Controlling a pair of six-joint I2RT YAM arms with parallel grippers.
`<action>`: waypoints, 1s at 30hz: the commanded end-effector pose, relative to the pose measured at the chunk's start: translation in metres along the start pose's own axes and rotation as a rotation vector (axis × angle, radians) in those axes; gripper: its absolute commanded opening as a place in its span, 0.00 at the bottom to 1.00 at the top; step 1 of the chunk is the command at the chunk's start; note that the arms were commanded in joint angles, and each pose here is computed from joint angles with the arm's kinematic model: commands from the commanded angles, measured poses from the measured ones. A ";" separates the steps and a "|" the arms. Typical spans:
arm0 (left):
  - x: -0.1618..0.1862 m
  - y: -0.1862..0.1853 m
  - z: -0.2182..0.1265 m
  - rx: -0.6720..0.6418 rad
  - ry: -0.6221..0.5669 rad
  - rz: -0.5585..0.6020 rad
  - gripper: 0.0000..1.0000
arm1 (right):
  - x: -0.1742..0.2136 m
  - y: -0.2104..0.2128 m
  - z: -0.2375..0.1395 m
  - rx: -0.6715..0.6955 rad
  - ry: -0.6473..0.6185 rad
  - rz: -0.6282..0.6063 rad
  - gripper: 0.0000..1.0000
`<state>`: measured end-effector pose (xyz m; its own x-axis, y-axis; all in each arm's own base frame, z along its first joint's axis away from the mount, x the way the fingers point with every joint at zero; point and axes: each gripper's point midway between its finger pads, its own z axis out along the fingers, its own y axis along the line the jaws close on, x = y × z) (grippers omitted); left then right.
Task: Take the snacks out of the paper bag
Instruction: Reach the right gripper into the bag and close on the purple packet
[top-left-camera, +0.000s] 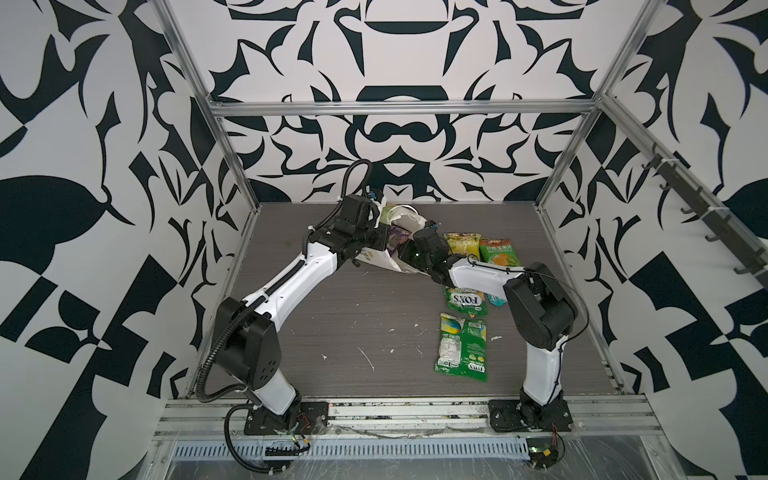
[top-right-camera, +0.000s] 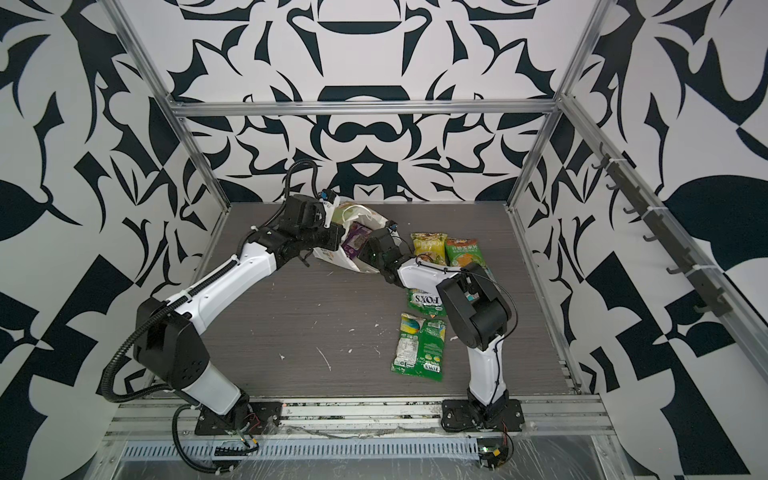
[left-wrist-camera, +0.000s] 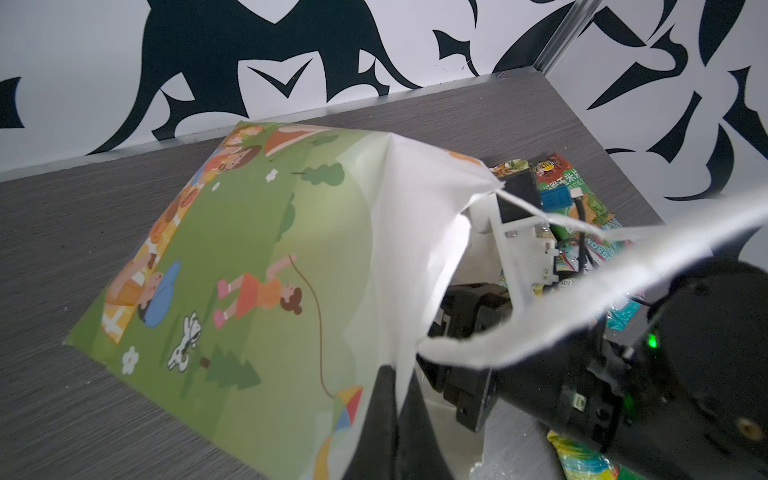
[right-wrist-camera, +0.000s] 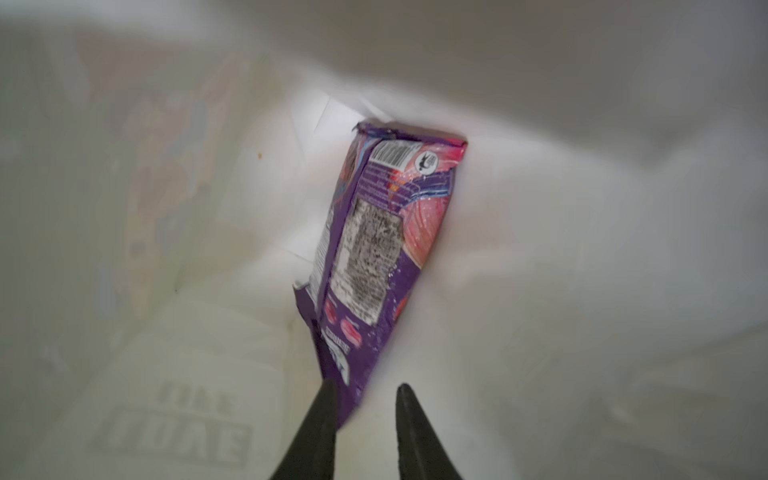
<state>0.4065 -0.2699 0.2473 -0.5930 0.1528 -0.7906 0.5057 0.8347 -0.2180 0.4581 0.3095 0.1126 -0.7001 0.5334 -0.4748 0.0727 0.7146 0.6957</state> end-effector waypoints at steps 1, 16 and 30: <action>-0.013 -0.012 -0.003 0.041 -0.018 -0.006 0.00 | -0.015 0.021 -0.002 -0.080 -0.046 0.059 0.34; -0.012 -0.007 0.000 0.017 -0.019 -0.016 0.00 | 0.020 0.052 -0.042 -0.333 -0.134 -0.325 0.19; -0.010 -0.018 0.000 0.056 -0.007 0.005 0.00 | 0.004 0.016 0.019 -0.112 0.020 -0.162 0.26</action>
<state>0.4068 -0.2747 0.2458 -0.5995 0.1539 -0.7855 0.5079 0.8316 -0.2247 0.4574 0.3380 0.1054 -0.6976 0.3684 -0.6145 -0.1881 0.7335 0.6532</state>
